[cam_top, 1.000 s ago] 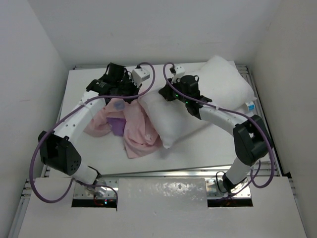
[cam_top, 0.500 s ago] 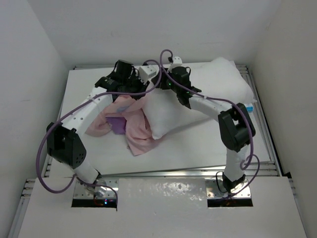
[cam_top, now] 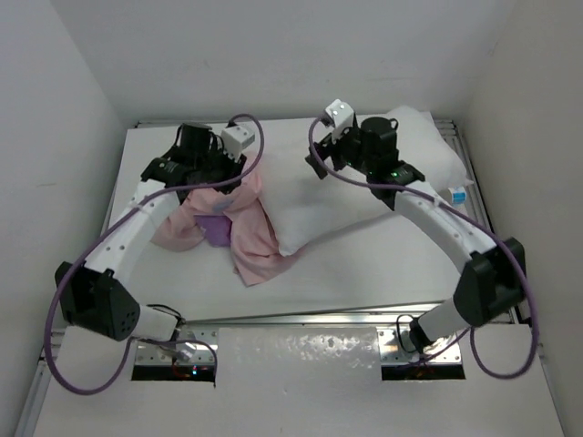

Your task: Put the pillow into the pillowcase

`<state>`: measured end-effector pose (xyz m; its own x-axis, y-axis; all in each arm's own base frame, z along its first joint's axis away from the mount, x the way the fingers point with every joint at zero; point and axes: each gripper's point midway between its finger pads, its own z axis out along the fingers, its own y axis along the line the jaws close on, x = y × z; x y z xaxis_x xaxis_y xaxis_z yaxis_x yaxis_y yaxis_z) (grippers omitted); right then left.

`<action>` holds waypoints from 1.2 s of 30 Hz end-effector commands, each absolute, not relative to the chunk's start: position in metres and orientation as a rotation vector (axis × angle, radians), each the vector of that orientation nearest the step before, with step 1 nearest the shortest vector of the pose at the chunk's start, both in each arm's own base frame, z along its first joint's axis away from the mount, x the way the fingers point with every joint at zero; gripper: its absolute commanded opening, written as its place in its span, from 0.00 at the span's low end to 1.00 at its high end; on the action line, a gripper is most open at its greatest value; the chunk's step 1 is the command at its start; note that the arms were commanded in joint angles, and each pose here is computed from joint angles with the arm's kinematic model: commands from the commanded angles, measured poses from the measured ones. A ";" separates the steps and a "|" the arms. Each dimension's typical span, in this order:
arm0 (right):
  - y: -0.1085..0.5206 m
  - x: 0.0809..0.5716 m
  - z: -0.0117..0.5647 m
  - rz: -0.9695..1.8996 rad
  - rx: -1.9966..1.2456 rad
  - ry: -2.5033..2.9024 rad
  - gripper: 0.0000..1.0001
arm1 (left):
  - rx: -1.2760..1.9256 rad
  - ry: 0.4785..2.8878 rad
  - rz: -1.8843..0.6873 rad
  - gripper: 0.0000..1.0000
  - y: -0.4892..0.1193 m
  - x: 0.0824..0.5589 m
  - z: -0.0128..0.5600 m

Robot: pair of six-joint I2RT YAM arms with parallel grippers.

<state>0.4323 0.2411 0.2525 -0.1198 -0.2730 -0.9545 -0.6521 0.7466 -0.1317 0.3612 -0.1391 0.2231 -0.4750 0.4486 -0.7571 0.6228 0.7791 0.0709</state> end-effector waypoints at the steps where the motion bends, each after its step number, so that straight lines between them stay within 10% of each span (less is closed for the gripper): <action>1: 0.229 0.394 0.235 0.276 -1.050 1.642 0.85 | 0.896 2.234 -0.284 0.19 -0.138 0.331 0.182; 6: 0.219 0.345 0.200 0.283 -1.303 1.592 0.41 | 1.035 2.265 -0.056 0.11 -0.131 0.333 0.129; 11: 0.210 0.318 0.177 0.187 -1.382 1.450 0.70 | 0.886 2.232 0.202 0.20 -0.111 0.380 0.128; 29: 0.219 0.312 0.129 0.172 -1.489 1.424 0.93 | 0.853 2.330 0.195 0.40 -0.114 0.385 0.071; 31: 0.225 0.323 0.121 0.114 -1.537 1.411 0.94 | 0.835 2.319 0.219 0.37 -0.113 0.391 0.073; 34: 0.236 0.336 0.103 0.001 -1.633 1.432 0.95 | 0.831 2.314 0.190 0.00 -0.119 0.397 0.081; 36: 0.239 0.348 0.102 -0.022 -1.613 1.464 0.95 | 0.851 2.320 0.129 0.00 -0.124 0.388 0.090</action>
